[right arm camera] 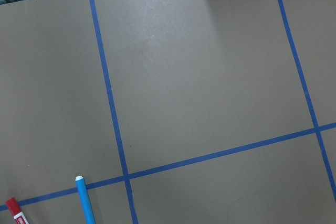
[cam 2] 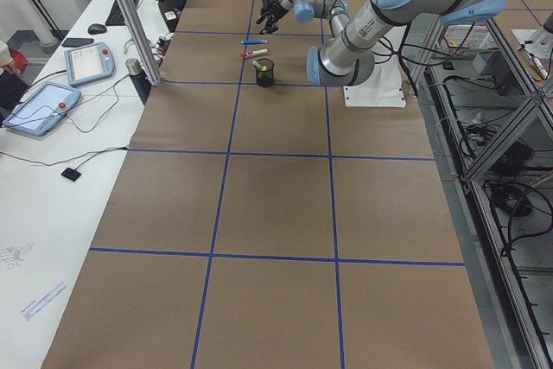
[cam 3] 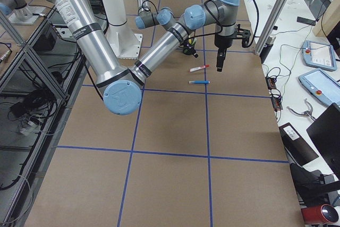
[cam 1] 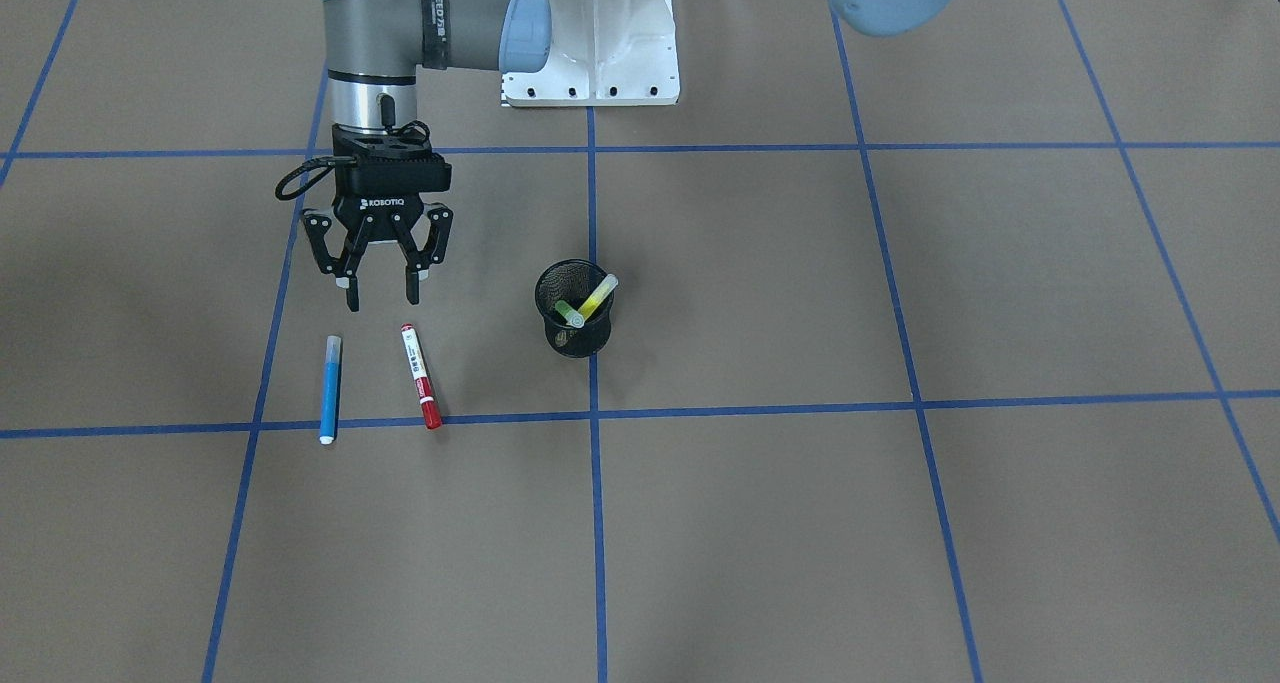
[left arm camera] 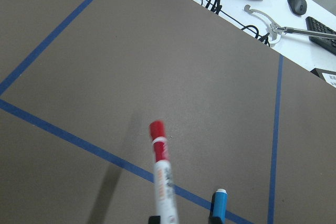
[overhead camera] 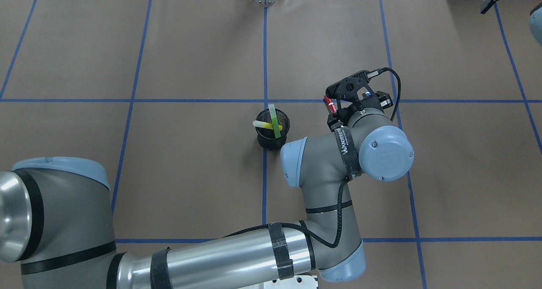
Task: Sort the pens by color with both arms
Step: 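Lay the red-capped marker beside the blue marker with the left gripper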
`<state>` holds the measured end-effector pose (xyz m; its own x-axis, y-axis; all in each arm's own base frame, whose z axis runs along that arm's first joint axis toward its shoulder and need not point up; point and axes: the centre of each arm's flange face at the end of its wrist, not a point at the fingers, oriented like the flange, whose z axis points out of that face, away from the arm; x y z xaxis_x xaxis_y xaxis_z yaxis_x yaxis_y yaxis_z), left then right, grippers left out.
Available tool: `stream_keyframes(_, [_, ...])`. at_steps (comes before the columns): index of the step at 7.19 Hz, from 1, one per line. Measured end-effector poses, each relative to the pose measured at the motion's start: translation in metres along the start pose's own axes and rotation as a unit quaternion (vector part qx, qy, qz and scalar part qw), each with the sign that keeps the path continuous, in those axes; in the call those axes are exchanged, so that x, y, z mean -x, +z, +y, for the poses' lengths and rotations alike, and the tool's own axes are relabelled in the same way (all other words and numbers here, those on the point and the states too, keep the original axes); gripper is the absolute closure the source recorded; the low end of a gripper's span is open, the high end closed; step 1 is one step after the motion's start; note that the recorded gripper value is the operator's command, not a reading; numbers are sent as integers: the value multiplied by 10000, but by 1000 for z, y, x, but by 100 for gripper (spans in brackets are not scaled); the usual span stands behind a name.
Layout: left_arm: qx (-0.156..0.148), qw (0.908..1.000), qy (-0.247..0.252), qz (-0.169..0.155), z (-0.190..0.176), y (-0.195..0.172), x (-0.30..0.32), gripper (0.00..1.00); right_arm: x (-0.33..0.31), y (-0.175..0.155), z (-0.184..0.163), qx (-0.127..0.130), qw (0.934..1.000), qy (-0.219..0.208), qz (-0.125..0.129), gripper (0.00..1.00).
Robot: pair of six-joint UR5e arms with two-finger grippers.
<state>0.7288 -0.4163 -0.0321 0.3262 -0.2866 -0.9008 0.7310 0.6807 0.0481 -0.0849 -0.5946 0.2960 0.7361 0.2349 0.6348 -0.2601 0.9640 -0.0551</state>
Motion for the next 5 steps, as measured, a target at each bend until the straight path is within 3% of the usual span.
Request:
stream_keyframes(3, [130,9985,366,395,-28,-36,1,8,3,-2,0,11,10000,-13,-52,1])
stream_keyframes(5, [736,9947,621,358,-81,-46,56,4,9,-3,3,341,9983,111,-462,1])
